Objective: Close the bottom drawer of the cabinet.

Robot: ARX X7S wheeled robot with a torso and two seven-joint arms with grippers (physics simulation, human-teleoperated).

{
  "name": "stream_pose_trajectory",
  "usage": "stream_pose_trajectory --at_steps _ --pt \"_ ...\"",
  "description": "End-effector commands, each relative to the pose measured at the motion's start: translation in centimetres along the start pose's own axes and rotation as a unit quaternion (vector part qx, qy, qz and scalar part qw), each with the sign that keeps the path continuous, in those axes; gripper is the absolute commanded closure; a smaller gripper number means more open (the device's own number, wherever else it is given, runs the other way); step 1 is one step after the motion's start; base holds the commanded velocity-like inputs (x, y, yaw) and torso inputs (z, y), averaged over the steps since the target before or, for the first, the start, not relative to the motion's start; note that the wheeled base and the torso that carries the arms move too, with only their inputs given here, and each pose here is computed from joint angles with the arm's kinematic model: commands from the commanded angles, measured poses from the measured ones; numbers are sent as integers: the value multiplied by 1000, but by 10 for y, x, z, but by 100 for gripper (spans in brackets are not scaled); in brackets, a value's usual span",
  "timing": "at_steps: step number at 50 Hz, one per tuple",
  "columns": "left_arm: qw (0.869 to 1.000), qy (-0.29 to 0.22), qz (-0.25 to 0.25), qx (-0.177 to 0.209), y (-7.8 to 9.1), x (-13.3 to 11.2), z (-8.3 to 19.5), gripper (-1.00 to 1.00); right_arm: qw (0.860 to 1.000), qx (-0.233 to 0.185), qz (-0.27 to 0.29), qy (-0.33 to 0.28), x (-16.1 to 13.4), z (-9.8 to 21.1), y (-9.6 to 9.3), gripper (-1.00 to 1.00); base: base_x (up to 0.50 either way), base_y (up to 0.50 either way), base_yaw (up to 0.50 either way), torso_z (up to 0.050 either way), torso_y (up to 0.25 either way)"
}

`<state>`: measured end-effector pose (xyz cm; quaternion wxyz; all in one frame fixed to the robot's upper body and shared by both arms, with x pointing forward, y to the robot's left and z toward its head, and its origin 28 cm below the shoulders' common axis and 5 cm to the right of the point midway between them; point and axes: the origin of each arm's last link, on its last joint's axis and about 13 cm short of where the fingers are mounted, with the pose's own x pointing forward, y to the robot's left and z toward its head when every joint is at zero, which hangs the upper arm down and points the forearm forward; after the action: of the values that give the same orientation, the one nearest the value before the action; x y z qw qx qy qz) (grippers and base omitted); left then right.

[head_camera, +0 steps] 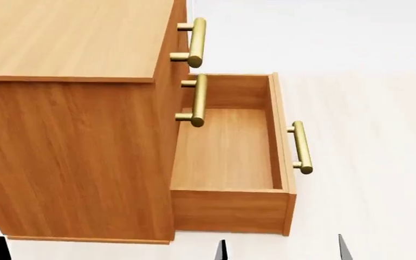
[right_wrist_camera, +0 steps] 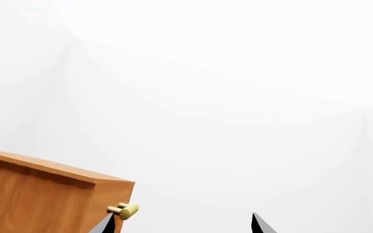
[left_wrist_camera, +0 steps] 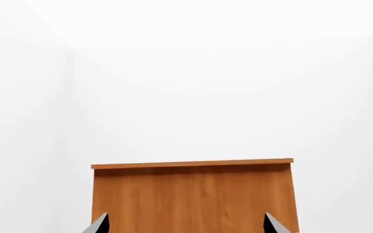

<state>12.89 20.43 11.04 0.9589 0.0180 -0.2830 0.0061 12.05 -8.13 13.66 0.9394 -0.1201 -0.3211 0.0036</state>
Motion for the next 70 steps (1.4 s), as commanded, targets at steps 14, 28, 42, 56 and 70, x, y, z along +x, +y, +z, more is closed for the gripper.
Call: stream_pose_trajectory --at_steps 14,28,42,56,70 --pt "1000 -4 6 9 2 3 0 -100 1000 -12 -6 17 2 -8 -1 -100 312 0 0 0 1" --pt "1000 -3 4 8 2 2 0 -100 1000 -8 2 12 2 -7 0 -100 0 0 0 0 0" --pt "1000 -2 3 9 1 0 -1 -100 1000 -14 5 14 2 -7 -1 -100 0 0 0 0 0" --pt "1000 0 4 11 1 1 -2 -100 1000 -21 -6 13 2 -6 -4 -100 0 0 0 0 0" --pt "1000 3 6 20 -2 1 -6 -100 998 -47 3 30 0 -5 -14 -100 0 0 0 0 0"
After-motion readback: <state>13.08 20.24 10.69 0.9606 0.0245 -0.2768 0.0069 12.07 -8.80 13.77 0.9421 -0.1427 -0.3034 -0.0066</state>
